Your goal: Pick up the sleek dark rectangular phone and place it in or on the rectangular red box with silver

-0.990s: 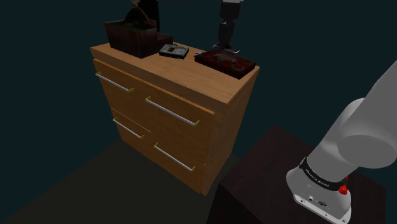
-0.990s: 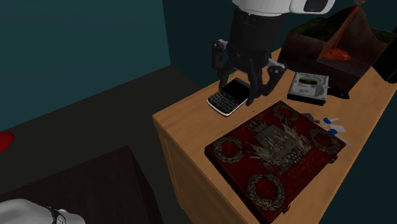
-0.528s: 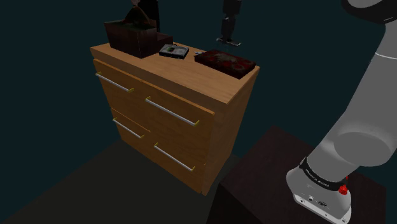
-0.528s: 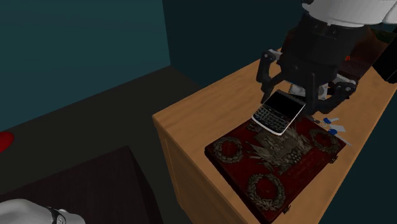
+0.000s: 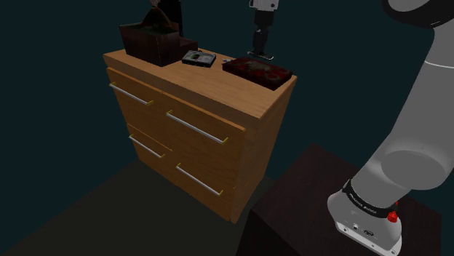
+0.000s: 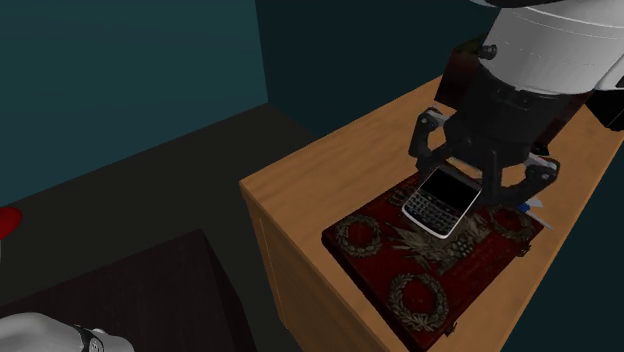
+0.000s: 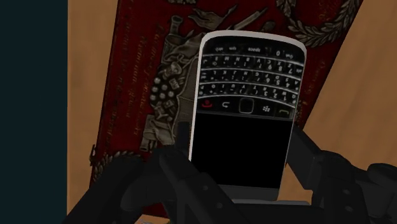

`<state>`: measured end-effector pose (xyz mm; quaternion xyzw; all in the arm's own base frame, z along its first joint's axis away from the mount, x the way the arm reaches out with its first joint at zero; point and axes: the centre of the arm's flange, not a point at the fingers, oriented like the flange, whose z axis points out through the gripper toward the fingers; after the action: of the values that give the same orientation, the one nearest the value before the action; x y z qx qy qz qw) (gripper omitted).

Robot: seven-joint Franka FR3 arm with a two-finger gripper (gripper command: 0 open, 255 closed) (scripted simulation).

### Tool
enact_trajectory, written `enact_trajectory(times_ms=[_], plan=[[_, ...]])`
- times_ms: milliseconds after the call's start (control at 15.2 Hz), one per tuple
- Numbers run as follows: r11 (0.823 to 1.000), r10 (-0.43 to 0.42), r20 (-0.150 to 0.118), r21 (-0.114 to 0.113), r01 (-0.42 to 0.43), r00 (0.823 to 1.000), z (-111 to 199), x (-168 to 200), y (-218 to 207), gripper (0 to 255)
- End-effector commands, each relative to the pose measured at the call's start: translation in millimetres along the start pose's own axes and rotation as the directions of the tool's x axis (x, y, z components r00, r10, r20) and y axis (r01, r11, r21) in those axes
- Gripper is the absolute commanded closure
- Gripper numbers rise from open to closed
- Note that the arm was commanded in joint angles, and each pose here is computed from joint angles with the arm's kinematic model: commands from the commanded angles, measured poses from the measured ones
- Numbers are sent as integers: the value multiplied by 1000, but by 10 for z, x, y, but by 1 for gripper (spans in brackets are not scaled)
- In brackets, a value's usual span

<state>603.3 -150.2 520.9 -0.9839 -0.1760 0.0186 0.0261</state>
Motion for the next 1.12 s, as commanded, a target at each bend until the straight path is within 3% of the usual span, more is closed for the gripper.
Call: enact_trajectory(times_ms=[0,330,858,924,1056], plan=[[1000,0,0,0,0,1000,106,1,6,255],[1000,0,0,0,0,1000,369,8,21,255],[1000,0,0,0,0,1000,389,9,23,255],[1000,0,0,0,0,1000,389,9,23,0],[1000,0,0,0,0,1000,389,9,23,0]])
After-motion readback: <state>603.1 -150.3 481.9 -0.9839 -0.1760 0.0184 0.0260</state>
